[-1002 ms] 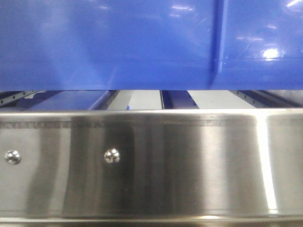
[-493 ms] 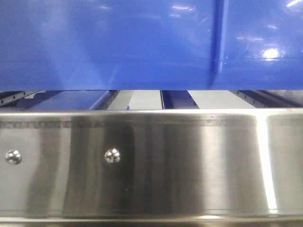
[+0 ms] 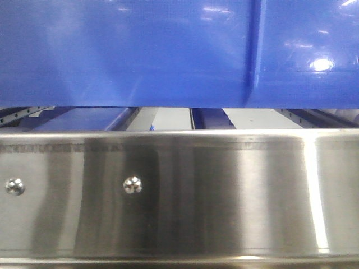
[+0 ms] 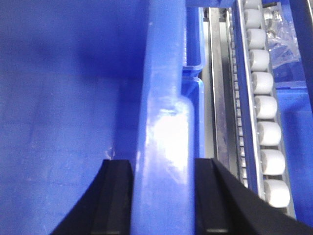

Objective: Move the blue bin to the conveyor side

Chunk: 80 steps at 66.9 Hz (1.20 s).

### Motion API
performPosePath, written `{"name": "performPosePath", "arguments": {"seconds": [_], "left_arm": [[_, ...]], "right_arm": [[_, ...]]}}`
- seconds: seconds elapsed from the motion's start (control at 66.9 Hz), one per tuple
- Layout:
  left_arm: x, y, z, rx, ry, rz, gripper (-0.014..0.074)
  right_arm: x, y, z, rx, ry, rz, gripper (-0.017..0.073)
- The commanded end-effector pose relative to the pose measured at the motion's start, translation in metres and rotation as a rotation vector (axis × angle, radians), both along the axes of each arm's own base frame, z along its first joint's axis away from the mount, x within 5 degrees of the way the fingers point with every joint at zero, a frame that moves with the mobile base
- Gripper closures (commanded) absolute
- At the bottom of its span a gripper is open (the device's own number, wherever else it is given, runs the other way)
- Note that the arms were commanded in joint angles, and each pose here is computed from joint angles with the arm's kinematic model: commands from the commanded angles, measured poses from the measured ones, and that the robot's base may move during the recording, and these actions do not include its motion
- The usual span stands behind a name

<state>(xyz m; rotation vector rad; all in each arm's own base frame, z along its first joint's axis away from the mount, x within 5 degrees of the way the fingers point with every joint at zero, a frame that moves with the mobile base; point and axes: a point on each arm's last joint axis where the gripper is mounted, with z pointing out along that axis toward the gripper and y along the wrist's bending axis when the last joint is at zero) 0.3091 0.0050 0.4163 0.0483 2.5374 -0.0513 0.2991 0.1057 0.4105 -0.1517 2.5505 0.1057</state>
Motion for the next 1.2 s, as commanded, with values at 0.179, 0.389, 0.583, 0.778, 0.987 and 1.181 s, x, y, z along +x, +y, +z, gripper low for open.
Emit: {"name": "performPosePath", "arguments": {"seconds": [0.179, 0.389, 0.583, 0.778, 0.987, 1.181], "left_arm": [[-0.006, -0.002, 0.008, -0.004, -0.029, -0.008, 0.0607], [-0.029, -0.003, 0.029, -0.004, -0.101, -0.009, 0.0607], [-0.066, -0.014, 0.058, -0.026, -0.21, -0.043, 0.0607], [-0.098, -0.037, 0.077, -0.047, -0.288, -0.108, 0.061], [-0.123, -0.052, 0.089, -0.03, -0.351, -0.106, 0.061], [-0.14, -0.055, 0.097, -0.025, -0.4, -0.123, 0.061]], "right_arm": [[-0.019, -0.004, 0.021, 0.034, -0.06, 0.017, 0.064], [-0.041, -0.013, 0.041, 0.058, -0.129, 0.017, 0.064], [-0.067, -0.024, 0.063, 0.057, -0.216, 0.037, 0.064], [-0.091, -0.035, 0.081, 0.042, -0.296, 0.053, 0.064], [-0.115, -0.045, 0.095, 0.032, -0.369, 0.086, 0.064], [-0.136, -0.053, 0.105, 0.05, -0.422, 0.083, 0.064]]}}
